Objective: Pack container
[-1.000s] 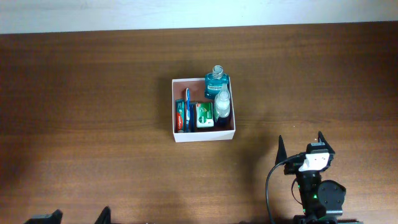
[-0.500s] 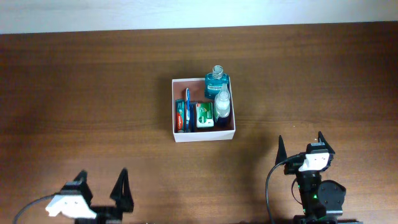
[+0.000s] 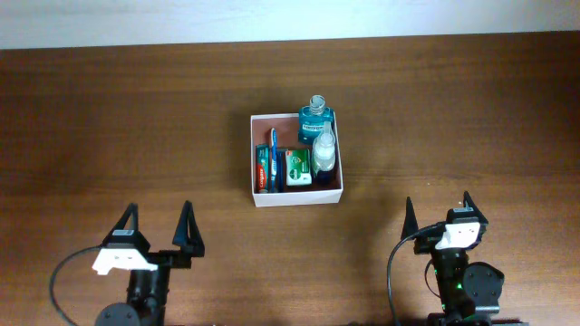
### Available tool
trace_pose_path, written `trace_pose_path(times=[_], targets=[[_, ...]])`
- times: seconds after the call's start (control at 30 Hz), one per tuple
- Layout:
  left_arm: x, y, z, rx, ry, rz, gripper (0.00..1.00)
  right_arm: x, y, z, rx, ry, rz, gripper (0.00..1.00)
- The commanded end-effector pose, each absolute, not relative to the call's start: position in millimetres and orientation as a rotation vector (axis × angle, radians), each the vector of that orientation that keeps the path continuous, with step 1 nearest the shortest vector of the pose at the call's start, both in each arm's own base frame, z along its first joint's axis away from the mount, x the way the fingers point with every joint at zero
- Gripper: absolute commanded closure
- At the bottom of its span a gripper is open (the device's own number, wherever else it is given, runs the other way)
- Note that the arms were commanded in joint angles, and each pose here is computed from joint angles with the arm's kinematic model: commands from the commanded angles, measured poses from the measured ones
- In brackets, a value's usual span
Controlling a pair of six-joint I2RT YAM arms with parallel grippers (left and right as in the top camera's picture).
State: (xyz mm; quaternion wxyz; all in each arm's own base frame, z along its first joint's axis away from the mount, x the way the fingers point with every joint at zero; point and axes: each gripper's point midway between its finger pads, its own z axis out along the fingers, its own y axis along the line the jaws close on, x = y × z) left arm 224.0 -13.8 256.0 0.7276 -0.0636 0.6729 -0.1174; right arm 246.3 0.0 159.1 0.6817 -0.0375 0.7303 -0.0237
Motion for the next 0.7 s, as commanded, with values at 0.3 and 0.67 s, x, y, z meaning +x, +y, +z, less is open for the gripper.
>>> trace_pose_path(times=[0.3,0.67], targets=[[243,-6,199,-0.163,1.521,-0.198,0.0,246,4,158,-0.106,1.637,-0.042,0.01],[246,-3,157,-0.073,1.647,-0.065,0.01,246,4,158,-0.106,1.637,-0.042,0.01]])
